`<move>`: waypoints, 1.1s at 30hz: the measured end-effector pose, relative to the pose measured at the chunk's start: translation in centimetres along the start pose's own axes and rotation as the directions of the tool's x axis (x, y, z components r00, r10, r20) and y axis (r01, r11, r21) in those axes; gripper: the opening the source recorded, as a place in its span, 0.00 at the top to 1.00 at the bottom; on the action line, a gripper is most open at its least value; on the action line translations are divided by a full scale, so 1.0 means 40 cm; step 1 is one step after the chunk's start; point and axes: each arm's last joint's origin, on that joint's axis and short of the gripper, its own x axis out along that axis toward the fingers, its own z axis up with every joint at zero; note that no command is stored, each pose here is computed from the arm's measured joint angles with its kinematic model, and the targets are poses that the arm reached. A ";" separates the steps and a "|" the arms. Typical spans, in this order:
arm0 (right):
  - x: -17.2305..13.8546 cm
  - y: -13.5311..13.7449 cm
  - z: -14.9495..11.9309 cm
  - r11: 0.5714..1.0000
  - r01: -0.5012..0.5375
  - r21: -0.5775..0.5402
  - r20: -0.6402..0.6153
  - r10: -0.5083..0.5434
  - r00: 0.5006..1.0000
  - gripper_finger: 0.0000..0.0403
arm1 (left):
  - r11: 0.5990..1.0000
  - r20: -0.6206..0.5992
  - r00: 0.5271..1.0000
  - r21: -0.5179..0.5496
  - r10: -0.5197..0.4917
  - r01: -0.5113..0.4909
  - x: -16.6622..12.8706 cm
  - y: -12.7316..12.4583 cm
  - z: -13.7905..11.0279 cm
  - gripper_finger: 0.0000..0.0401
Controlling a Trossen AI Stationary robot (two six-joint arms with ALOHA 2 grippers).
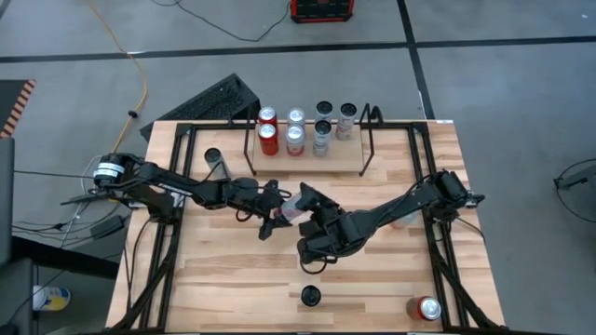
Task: Place canned beverage on shelf
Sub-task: Put the right white pink soda can on the shelf and align with other white pink soda can
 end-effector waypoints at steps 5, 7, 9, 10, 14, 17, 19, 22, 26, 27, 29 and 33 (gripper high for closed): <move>-0.029 0.016 -0.086 0.964 -0.064 0.259 -0.025 0.073 0.997 0.05 | 0.991 -0.030 0.992 0.048 0.124 -0.122 -0.001 0.018 -0.009 0.39; -0.037 0.021 -0.141 0.892 -0.159 0.423 -0.022 0.186 0.982 0.06 | 0.988 -0.026 0.990 0.072 0.140 -0.138 -0.002 0.018 -0.009 0.39; -0.039 0.017 -0.197 0.777 -0.241 0.582 -0.016 0.307 0.951 0.06 | 0.986 -0.023 0.990 0.099 0.139 -0.136 -0.001 0.015 -0.008 0.39; -0.038 0.011 -0.217 0.707 -0.281 0.649 0.016 0.356 0.934 0.06 | 0.985 -0.019 0.991 0.114 0.131 -0.128 -0.001 0.013 -0.007 0.39; -0.059 -0.039 -0.291 0.376 -0.496 0.782 0.354 0.387 0.851 0.06 | 0.977 0.052 0.994 0.185 0.095 -0.103 0.001 -0.006 0.009 0.39; -0.086 -0.081 -0.331 0.201 -0.655 0.728 0.610 0.246 0.754 0.06 | 0.967 0.070 0.995 0.241 0.072 -0.087 0.002 -0.021 0.012 0.39; -0.093 -0.108 -0.365 0.104 -0.728 0.678 0.717 0.124 0.686 0.06 | 0.957 0.075 0.995 0.279 0.060 -0.079 0.002 -0.030 0.013 0.39; -0.089 -0.124 -0.409 0.013 -0.787 0.617 0.787 0.022 0.617 0.06 | 0.946 0.086 0.995 0.315 0.055 -0.079 0.002 -0.043 0.013 0.39; -0.063 -0.109 -0.388 0.005 -0.794 0.608 0.793 0.046 0.608 0.06 | 0.933 0.089 0.995 0.354 0.042 -0.071 0.003 -0.056 0.012 0.39; -0.056 -0.109 -0.370 0.009 -0.795 0.606 0.794 0.047 0.606 0.06 | 0.930 0.092 0.995 0.361 0.041 -0.071 0.003 -0.057 0.013 0.39; -0.043 -0.100 -0.332 0.040 -0.799 0.599 0.796 0.077 0.601 0.06 | 0.928 0.095 0.995 0.366 0.038 -0.071 0.003 -0.058 0.014 0.39; -0.033 -0.094 -0.262 0.117 -0.828 0.549 0.824 0.089 0.559 0.06 | 0.928 0.094 0.995 0.366 0.042 -0.074 0.003 -0.057 0.014 0.39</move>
